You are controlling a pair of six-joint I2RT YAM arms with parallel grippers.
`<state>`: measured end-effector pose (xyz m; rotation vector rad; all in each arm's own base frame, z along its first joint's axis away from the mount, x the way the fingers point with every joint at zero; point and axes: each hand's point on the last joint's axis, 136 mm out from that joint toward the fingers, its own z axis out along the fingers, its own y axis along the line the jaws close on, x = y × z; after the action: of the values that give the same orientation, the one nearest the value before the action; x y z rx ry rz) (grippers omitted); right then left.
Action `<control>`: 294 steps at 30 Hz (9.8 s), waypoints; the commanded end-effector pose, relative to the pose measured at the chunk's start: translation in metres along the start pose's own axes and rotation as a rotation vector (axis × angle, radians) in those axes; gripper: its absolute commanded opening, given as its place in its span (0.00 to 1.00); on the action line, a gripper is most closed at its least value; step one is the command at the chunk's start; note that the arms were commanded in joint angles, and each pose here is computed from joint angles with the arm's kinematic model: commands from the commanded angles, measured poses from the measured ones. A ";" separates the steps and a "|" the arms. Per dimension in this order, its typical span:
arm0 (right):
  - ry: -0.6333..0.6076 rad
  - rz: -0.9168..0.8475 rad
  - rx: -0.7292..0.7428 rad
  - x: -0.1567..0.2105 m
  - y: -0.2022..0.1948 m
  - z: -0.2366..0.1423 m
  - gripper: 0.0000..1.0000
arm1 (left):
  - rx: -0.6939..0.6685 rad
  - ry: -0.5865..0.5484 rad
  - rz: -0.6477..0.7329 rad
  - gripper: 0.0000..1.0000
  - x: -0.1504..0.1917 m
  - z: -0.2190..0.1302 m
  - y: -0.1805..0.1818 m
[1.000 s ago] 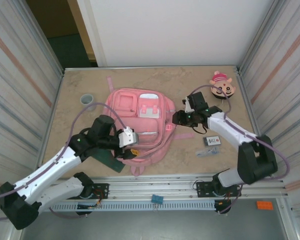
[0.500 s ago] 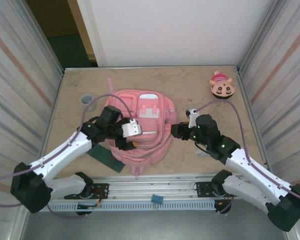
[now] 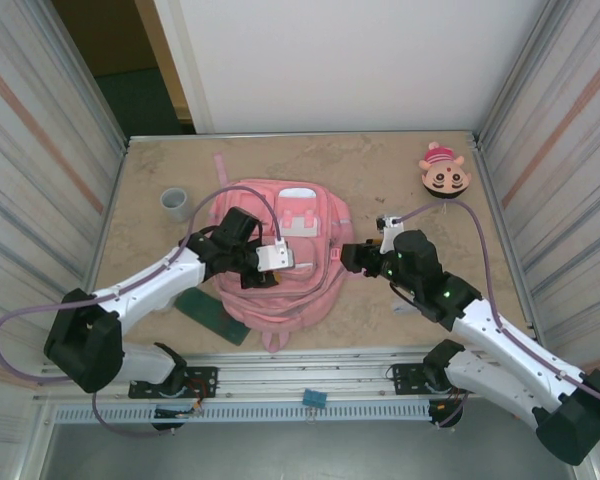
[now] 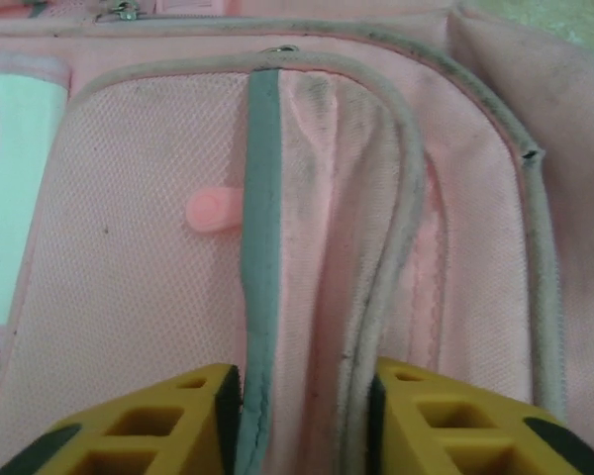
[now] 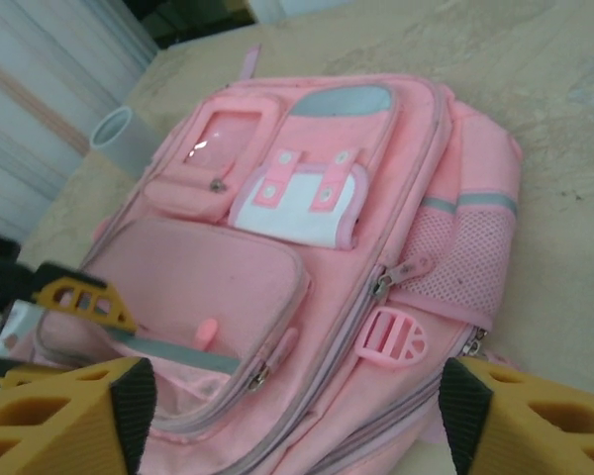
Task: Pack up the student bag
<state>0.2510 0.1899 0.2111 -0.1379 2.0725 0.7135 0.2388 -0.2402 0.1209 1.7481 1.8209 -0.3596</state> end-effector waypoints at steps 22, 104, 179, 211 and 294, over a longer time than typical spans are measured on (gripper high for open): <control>0.535 -0.879 -0.467 0.043 -0.022 0.083 0.84 | -0.062 -0.499 -0.032 0.03 -0.036 -0.086 -0.001; 0.670 -0.338 -0.605 0.059 0.023 0.081 0.24 | -0.347 -0.425 -0.207 0.00 -0.040 -0.099 0.055; 0.739 0.105 -0.297 0.055 0.094 0.045 0.00 | -0.513 -0.407 -0.985 0.00 -0.095 -0.031 0.131; 0.339 0.803 -0.215 -0.020 0.043 0.084 0.68 | -0.004 -0.602 -0.290 0.00 -0.119 -0.054 0.065; 0.104 0.792 -0.163 -0.053 0.087 0.082 0.00 | -0.393 -0.183 -1.299 0.00 0.002 -0.029 -0.003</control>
<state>0.3060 0.2985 0.2036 0.7223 2.2385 1.2459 0.2338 -0.2632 0.1603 0.1605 2.3749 -0.7278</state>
